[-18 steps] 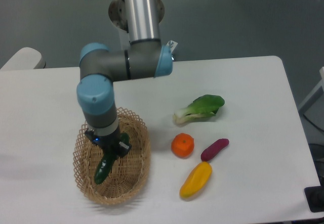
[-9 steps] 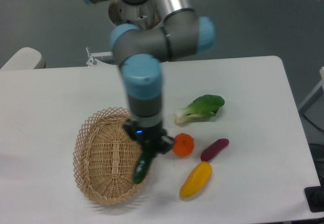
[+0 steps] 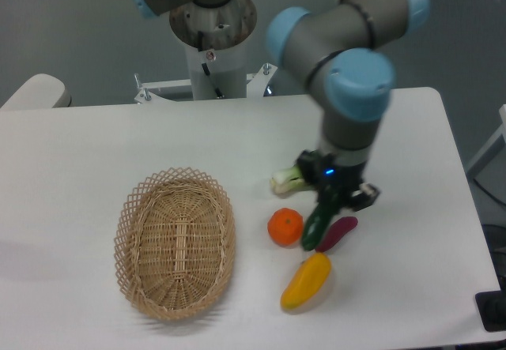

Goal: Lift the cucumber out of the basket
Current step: 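Lift the cucumber out of the basket and carry it toward the sweet potato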

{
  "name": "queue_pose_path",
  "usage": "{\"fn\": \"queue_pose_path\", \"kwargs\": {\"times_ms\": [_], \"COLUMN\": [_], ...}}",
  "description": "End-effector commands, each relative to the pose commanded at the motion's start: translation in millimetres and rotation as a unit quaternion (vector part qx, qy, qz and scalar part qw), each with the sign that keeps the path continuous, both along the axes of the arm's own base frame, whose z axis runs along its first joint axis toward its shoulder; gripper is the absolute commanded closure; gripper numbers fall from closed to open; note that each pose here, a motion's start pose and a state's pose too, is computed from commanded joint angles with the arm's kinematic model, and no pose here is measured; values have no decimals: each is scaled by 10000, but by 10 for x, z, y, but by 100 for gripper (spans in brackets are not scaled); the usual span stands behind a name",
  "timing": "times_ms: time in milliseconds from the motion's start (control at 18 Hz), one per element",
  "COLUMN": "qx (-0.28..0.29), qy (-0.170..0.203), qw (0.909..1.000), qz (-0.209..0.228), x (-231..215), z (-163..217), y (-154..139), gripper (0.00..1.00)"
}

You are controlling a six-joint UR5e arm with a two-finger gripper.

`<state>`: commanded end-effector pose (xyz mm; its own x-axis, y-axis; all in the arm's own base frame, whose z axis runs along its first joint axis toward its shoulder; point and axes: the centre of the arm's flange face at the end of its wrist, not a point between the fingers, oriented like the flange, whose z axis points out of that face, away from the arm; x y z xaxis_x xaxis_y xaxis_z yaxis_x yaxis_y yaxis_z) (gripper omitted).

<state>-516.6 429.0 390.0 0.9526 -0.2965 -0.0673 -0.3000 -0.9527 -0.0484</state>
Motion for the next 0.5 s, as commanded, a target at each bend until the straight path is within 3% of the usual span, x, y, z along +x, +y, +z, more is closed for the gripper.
{"fn": "queue_pose_path", "kwargs": {"times_ms": [500], "qx": [-14], "qy": [29], "qw": [9999], "qz": [-160], "x": [-167], "z": [0], "y": [-176], "gripper": [68]}}
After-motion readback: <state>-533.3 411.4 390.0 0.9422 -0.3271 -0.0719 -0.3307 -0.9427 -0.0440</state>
